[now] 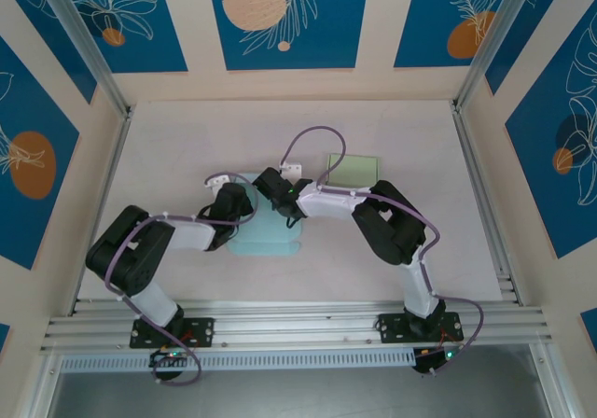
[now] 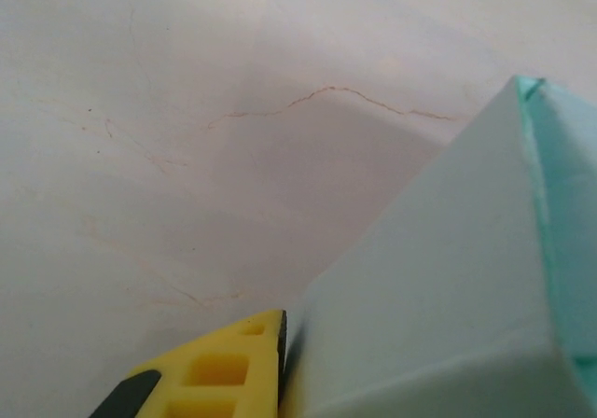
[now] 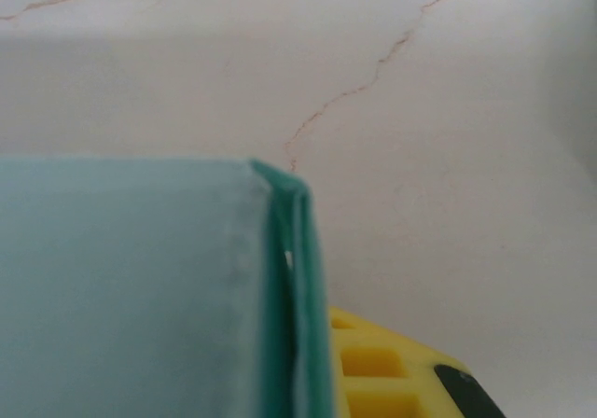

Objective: Fold the paper box

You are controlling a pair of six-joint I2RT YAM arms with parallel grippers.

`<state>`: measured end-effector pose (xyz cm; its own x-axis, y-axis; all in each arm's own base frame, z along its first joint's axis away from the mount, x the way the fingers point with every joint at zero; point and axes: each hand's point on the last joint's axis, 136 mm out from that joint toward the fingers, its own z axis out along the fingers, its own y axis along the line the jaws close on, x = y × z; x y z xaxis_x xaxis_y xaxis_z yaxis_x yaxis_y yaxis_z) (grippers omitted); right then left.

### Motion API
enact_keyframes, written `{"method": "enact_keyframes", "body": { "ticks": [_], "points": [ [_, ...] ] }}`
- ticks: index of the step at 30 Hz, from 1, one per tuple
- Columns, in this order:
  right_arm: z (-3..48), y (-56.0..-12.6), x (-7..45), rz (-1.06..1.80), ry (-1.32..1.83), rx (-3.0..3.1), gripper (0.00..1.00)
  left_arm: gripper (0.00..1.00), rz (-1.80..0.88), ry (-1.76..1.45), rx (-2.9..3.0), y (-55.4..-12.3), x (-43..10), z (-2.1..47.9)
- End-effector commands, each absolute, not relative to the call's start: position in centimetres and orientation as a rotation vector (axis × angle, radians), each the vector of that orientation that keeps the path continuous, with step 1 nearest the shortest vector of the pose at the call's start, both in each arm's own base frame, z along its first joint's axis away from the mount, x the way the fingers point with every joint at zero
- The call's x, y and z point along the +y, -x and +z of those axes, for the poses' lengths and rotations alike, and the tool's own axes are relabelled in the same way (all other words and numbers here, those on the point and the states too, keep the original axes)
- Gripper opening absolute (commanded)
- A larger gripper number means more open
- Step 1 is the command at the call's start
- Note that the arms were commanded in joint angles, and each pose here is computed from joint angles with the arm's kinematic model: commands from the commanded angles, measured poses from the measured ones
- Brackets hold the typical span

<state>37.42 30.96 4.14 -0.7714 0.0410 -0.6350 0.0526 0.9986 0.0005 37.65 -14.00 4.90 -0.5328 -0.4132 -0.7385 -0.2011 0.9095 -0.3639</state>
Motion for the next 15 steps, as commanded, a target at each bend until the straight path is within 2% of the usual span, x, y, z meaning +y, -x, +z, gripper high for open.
{"method": "enact_keyframes", "body": {
  "ticks": [1, 6, 8, 10, 15],
  "points": [
    [0.4, -35.1, 23.6, -0.415, -0.109, 2.528, 0.00, 0.19, -0.210, 0.668, 2.035, -39.0, -10.3, 5.5],
    [0.8, -35.5, 24.6, -0.379, -0.063, 2.536, 0.00, 0.32, -0.297, 0.582, 2.072, -38.9, -11.9, 6.5],
    [1.0, -35.6, 24.9, -0.365, -0.042, 2.548, 0.00, 0.44, -0.342, 0.528, 2.093, -38.5, -12.7, 7.0],
    [1.2, -35.7, 25.0, -0.356, -0.023, 2.564, 0.00, 0.50, -0.374, 0.476, 2.121, -37.7, -13.2, 7.4],
    [1.5, -35.8, 24.8, -0.327, 0.002, 2.604, 0.00, 0.74, -0.438, 0.416, 2.128, -35.6, -13.3, 8.9]
  ]
}}
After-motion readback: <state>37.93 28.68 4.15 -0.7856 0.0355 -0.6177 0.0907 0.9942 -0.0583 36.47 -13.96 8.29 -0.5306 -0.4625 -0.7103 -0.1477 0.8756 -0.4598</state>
